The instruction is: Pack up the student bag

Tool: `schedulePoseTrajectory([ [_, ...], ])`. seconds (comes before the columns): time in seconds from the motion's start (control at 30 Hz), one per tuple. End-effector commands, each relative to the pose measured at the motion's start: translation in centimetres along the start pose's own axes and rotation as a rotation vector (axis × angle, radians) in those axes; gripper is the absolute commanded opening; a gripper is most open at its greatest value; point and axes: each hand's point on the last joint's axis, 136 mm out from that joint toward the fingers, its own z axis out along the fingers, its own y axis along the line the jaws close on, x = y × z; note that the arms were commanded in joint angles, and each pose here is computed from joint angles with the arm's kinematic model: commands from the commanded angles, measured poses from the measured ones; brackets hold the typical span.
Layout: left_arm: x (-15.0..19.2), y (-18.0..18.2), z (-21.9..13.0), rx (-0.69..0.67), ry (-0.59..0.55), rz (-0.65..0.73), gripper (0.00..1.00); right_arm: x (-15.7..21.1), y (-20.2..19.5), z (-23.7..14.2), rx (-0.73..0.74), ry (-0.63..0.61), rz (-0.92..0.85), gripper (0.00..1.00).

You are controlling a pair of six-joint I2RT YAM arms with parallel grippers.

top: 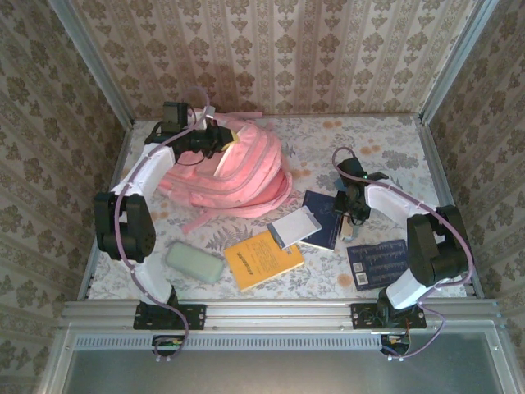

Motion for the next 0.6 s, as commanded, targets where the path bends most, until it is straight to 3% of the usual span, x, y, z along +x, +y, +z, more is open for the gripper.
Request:
schedulePoseTrajectory([
  [0.0,-0.3,-2.7,-1.1,0.068,-0.013,0.054,0.00,-0.2,0.1,0.7,0.011,0.007,-0.021,0.51],
  [0.57,-0.1,-2.5,-0.9,0.076,-0.004,0.048,0.00,-0.6,0.4,-0.9,0.057,-0.038,-0.025,0.50],
])
